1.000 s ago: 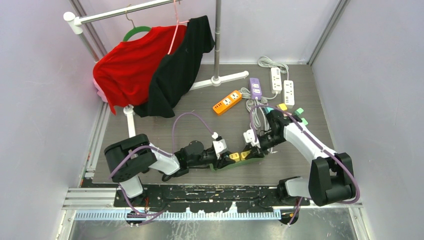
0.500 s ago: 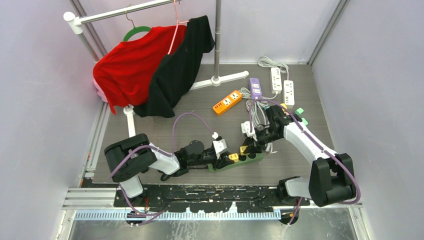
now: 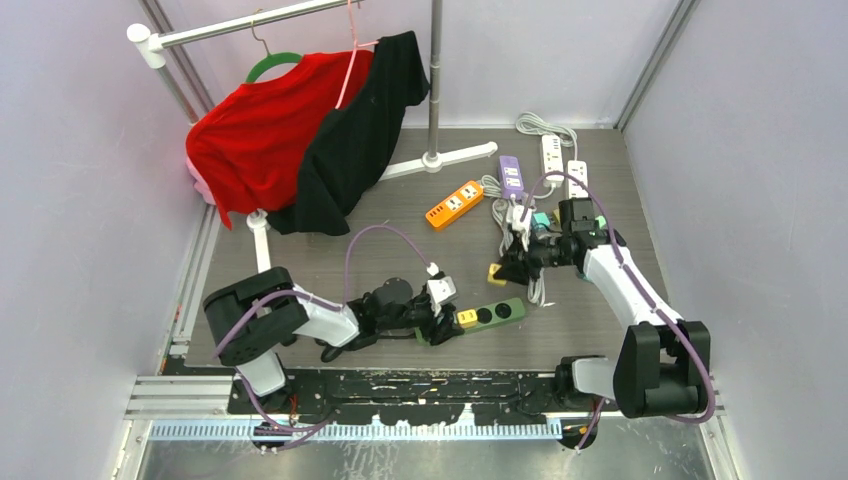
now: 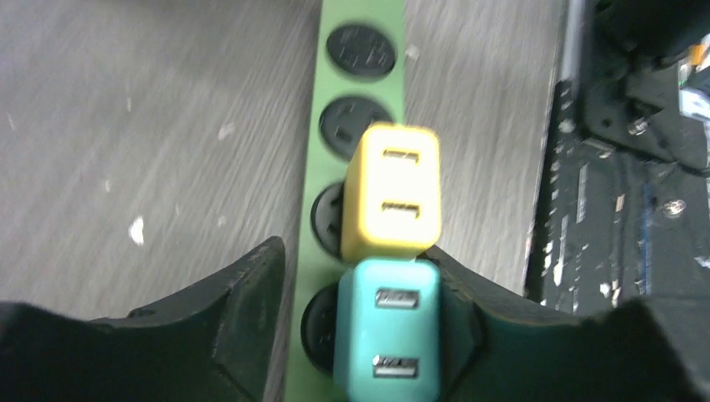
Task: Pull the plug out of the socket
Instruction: Remove the plug from the socket, then place the plug at the center of the board.
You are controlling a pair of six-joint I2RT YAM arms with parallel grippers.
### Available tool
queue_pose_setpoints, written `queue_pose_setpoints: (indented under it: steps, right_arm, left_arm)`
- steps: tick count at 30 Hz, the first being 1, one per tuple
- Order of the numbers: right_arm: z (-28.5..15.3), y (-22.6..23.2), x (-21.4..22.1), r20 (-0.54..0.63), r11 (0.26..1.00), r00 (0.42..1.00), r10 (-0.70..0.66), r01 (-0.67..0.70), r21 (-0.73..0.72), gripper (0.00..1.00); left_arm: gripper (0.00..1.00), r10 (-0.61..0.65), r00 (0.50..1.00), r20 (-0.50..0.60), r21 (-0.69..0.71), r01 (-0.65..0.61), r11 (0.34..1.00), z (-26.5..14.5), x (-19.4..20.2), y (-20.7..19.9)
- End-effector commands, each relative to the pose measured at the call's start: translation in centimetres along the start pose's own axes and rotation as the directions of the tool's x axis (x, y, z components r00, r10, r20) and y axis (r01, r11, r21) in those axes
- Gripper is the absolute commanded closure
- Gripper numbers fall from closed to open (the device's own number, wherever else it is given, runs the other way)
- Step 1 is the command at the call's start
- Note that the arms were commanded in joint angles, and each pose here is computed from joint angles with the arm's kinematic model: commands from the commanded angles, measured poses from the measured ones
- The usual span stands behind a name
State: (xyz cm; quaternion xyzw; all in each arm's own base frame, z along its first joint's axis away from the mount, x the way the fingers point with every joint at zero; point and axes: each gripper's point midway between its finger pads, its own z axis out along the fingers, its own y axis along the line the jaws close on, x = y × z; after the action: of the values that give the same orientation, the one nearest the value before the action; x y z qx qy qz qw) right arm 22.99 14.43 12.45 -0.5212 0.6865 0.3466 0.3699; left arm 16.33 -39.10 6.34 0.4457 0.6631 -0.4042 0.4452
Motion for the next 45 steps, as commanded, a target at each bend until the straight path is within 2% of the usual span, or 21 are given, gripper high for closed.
queue_pose_setpoints:
  steps: [1, 3, 5, 7, 11, 14, 16, 20, 25, 27, 30, 33, 36, 39, 42, 45]
  right_arm:
    - [-0.8, -7.4, -2.4, 0.171, 0.883, 0.943, 0.284, -0.327, 0.337, 0.96]
    - [-0.7, -8.4, -1.9, 0.18, 0.847, 0.922, 0.341, -0.385, 0.367, 0.94]
    - [0.1, -8.4, -1.7, 0.185, 0.835, 0.905, 0.384, -0.426, 0.348, 0.94]
    - [1.2, -8.4, -1.1, 0.171, 0.832, 0.902, 0.397, -0.433, 0.347, 0.9]
    - [2.4, -9.7, -0.1, 0.178, 0.773, 0.871, 0.458, -0.489, 0.405, 0.83]
    - [2.3, -11.3, 0.3, 0.226, 0.691, 0.832, 0.508, -0.549, 0.47, 0.75]
    - [2.2, -11.8, 0.3, 0.248, 0.662, 0.819, 0.518, -0.567, 0.49, 0.68]
    - [1.7, -12.2, 0.1, 0.253, 0.652, 0.826, 0.504, -0.556, 0.516, 0.51]
    - [-0.1, -13.0, -0.5, 0.238, 0.635, 0.853, 0.465, -0.509, 0.581, 0.43]
    - [-0.7, -12.7, -1.0, 0.234, 0.652, 0.866, 0.442, -0.489, 0.58, 0.42]
    - [-0.8, -10.5, -2.8, 0.199, 0.755, 0.896, 0.397, -0.442, 0.484, 0.41]
    - [-0.5, -7.0, -4.6, 0.182, 0.874, 0.928, 0.325, -0.368, 0.316, 0.4]
    - [-0.4, -4.1, -5.5, 0.188, 0.949, 0.963, 0.196, -0.234, 0.211, 0.4]
    - [-0.1, -0.6, -5.6, 0.195, 0.994, 0.978, 0.076, -0.089, 0.06, 0.4]
    - [0.0, 2.4, -4.9, 0.195, 0.997, 0.98, -0.038, 0.05, -0.057, 0.38]
    - [-0.1, 3.9, -4.5, 0.199, 0.989, 0.977, -0.07, 0.094, -0.11, 0.37]
  left_arm:
    - [0.37, -0.077, 0.986, -0.149, -0.117, 0.06, 0.991, -1.0, 2.7, 2.1]
    - [0.29, -0.077, 0.988, -0.136, -0.126, 0.06, 0.99, -1.0, 1.5, 2.1]
    - [0.26, -0.072, 0.991, -0.112, -0.126, 0.058, 0.99, -1.0, -0.1, 2.1]
    - [0.25, -0.067, 0.993, -0.097, -0.129, 0.054, 0.99, -1.1, -1.6, 2.0]
    - [0.23, -0.053, 0.996, -0.065, -0.151, 0.043, 0.988, -2.1, -4.0, 2.1]
    - [0.23, -0.049, 0.999, -0.023, -0.163, 0.045, 0.986, -3.5, -5.5, 1.9]
    - [0.23, -0.053, 0.999, 0.008, -0.171, 0.054, 0.984, -4.6, -6.2, 1.7]
    - [0.23, -0.083, 0.992, 0.098, -0.178, 0.099, 0.979, -7.3, -7.8, 1.0]
    - [0.22, -0.171, 0.961, 0.219, -0.138, 0.204, 0.969, -10.1, -7.9, -0.3]
    - [0.15, -0.2, 0.946, 0.254, -0.137, 0.24, 0.961, -11.0, -7.8, -0.3]
    - [0.0, -0.265, 0.913, 0.311, -0.156, 0.324, 0.933, -12.2, -7.4, 0.1]
    - [0.0, -0.287, 0.894, 0.343, -0.126, 0.347, 0.929, -13.0, -7.0, -0.4]
    - [0.0, -0.281, 0.889, 0.362, -0.097, 0.335, 0.937, -13.5, -7.1, -0.9]
    - [0.0, -0.258, 0.895, 0.364, -0.062, 0.3, 0.952, -13.7, -7.3, -1.6]
    - [0.0, -0.245, 0.901, 0.359, -0.063, 0.285, 0.956, -13.6, -7.4, -1.6]
    - [0.0, -0.228, 0.912, 0.341, -0.067, 0.266, 0.962, -13.3, -7.1, -1.7]
